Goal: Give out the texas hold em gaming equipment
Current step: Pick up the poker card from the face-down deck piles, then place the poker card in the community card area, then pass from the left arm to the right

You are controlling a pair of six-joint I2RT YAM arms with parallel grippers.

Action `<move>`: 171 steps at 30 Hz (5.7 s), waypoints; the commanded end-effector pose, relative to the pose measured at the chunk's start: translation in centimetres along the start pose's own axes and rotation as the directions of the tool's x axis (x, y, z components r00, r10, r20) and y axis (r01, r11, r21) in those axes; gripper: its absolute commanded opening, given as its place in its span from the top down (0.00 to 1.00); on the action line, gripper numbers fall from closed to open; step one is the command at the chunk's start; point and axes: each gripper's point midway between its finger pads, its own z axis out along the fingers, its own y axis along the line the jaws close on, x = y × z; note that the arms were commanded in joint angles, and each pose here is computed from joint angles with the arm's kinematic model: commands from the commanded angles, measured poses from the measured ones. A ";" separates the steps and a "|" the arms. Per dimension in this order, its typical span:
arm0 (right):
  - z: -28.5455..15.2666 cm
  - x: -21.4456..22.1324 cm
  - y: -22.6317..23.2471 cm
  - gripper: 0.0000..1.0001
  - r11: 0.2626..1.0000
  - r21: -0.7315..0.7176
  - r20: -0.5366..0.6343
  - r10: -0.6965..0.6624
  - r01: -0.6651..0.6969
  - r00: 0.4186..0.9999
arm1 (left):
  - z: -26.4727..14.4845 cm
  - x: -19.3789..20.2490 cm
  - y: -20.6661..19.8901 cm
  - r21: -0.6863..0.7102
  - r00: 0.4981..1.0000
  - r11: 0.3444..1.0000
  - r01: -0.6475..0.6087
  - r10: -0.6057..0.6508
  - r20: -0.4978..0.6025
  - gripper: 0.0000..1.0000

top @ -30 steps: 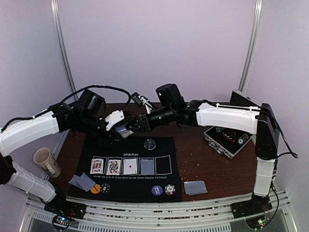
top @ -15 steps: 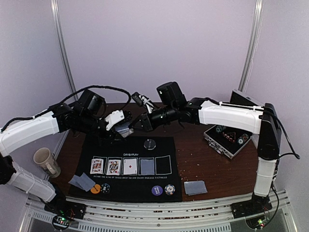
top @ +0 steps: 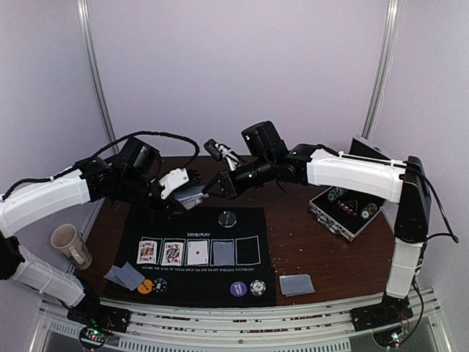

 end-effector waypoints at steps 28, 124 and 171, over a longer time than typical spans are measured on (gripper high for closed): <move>-11.1 15.1 -5.8 1.00 0.721 -0.033 -0.705 -0.508 0.693 0.495 | 0.1 0.0 3.9 -0.204 0.998 0.977 0.056 -0.062 -0.025 0.65; -4.2 -7.1 -0.3 0.23 0.978 -0.178 0.348 0.163 -0.106 0.923 | -2.0 -1.7 2.8 -0.129 0.996 0.992 0.011 0.000 0.086 0.65; -1.0 -4.3 -1.4 1.00 0.971 -0.175 0.215 0.197 -0.161 0.956 | -1.5 -1.1 3.6 -0.168 0.998 0.985 0.034 -0.024 0.059 0.11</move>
